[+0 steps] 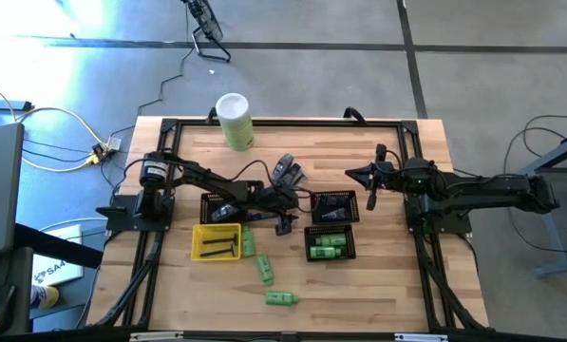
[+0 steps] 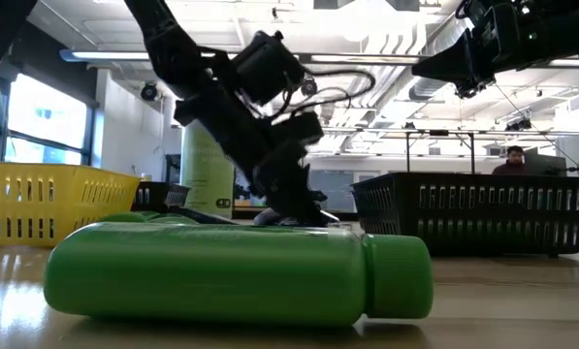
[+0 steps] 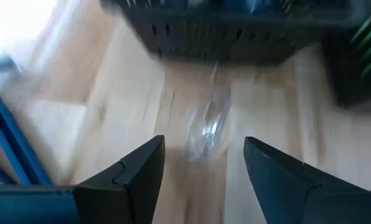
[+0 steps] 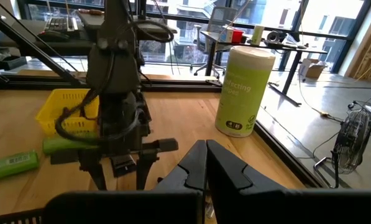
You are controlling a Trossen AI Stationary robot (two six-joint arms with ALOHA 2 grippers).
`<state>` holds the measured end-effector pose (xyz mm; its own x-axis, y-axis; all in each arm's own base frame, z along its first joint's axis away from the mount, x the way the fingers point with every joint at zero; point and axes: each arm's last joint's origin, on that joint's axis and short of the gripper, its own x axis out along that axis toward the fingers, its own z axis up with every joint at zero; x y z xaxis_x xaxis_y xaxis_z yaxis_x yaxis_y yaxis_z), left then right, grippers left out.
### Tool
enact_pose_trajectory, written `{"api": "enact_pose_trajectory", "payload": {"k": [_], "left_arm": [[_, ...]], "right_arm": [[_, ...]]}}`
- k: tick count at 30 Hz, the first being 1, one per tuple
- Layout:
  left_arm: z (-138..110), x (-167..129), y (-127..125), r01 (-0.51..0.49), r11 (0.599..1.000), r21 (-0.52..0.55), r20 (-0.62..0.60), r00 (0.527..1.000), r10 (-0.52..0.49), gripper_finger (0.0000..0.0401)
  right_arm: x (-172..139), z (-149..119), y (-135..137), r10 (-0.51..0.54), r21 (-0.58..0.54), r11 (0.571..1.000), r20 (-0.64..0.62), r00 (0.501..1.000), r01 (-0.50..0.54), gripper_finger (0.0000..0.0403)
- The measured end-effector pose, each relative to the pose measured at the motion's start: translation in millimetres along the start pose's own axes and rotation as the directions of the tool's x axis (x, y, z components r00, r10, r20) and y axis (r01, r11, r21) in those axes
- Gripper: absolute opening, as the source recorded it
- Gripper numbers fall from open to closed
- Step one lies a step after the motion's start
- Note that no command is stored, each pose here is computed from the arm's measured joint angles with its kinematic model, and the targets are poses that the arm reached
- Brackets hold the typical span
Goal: Pick & Place Travel size toiletries
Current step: Put the clear razor cover into the yellow bin
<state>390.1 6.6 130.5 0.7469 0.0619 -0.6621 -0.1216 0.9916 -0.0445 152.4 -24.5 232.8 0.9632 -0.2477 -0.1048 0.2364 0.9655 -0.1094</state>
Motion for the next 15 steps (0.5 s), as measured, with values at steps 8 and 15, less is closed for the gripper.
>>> {"api": "enact_pose_trajectory", "payload": {"k": [8, 15], "left_arm": [[-4.8, 8.1, 0.0, 0.0, 1.0, 0.005, 0.005, 1.0, 0.0, 0.0212], [-4.8, 9.0, -0.1, 0.0, 1.0, 0.004, 0.011, 1.0, 0.0, 0.0212]], "right_arm": [[0.0, 0.0, 0.0, 0.0, 0.0, 1.0, 0.0, 1.0, 0.0, 0.0002], [0.0, 0.0, 0.0, 0.0, -0.001, 1.0, 0.0, 1.0, 0.0, 0.0002]]}}
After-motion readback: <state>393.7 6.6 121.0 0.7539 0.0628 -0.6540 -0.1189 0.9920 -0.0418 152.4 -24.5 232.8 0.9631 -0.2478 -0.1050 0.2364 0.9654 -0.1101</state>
